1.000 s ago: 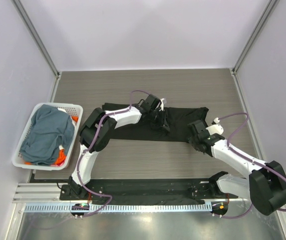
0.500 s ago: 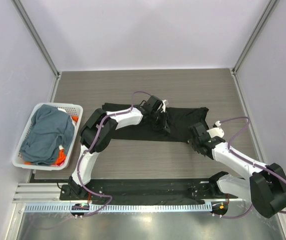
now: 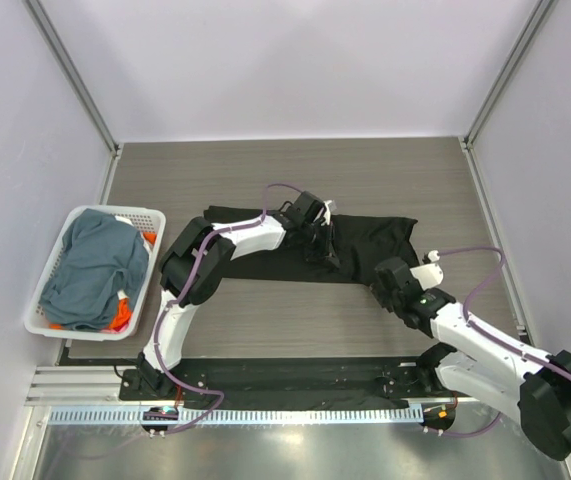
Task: Fold and stack the t-shirts
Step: Fold the tshirt
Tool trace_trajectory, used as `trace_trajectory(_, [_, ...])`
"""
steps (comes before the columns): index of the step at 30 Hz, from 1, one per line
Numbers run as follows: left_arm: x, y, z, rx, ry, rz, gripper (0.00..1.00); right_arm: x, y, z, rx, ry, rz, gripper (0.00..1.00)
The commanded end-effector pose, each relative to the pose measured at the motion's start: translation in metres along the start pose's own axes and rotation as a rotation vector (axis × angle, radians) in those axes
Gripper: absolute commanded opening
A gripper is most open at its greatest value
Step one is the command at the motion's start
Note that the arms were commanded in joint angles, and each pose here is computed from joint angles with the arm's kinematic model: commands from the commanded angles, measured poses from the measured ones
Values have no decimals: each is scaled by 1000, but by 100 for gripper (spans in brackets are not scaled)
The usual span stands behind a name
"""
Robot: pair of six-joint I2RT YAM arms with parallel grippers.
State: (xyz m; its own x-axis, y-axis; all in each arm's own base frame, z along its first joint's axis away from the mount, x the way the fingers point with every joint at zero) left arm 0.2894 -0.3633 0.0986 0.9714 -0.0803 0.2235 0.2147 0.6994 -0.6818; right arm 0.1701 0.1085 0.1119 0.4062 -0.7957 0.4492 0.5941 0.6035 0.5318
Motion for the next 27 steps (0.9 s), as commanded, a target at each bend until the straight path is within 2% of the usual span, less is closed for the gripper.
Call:
trace_trajectory(1, [5, -21, 17, -69, -40, -37, 4, 0, 7, 2, 34, -67, -60, 1])
trace_trajectory(2, [5, -22, 18, -66, -43, -35, 0, 1, 6, 1, 31, -86, -58, 1])
trace_trajectory(10, [7, -24, 27, -20, -72, -25, 0, 7, -6, 1, -7, -163, -44, 1])
trace_trajectory(19, [5, -15, 30, 95, -59, 17, 0, 5, -9, 0, -21, -156, 0, 1])
trace_trajectory(27, [2, -12, 27, 119, -32, 47, 1, 8, -1, 3, 4, -159, 89, 1])
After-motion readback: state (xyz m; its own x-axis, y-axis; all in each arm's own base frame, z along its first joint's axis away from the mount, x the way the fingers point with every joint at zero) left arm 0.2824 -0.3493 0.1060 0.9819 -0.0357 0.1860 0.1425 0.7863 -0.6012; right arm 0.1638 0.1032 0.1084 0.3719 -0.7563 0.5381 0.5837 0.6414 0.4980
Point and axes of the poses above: each gripper's point midway between its finger pads, its own z axis back along the fingers, its own y axis along the line the jaws close on, x = y × z, the point moved 9 cm from there along z, back along the fingers, and after that the axes turned 4 degrees about z, right-handed, at the moved point
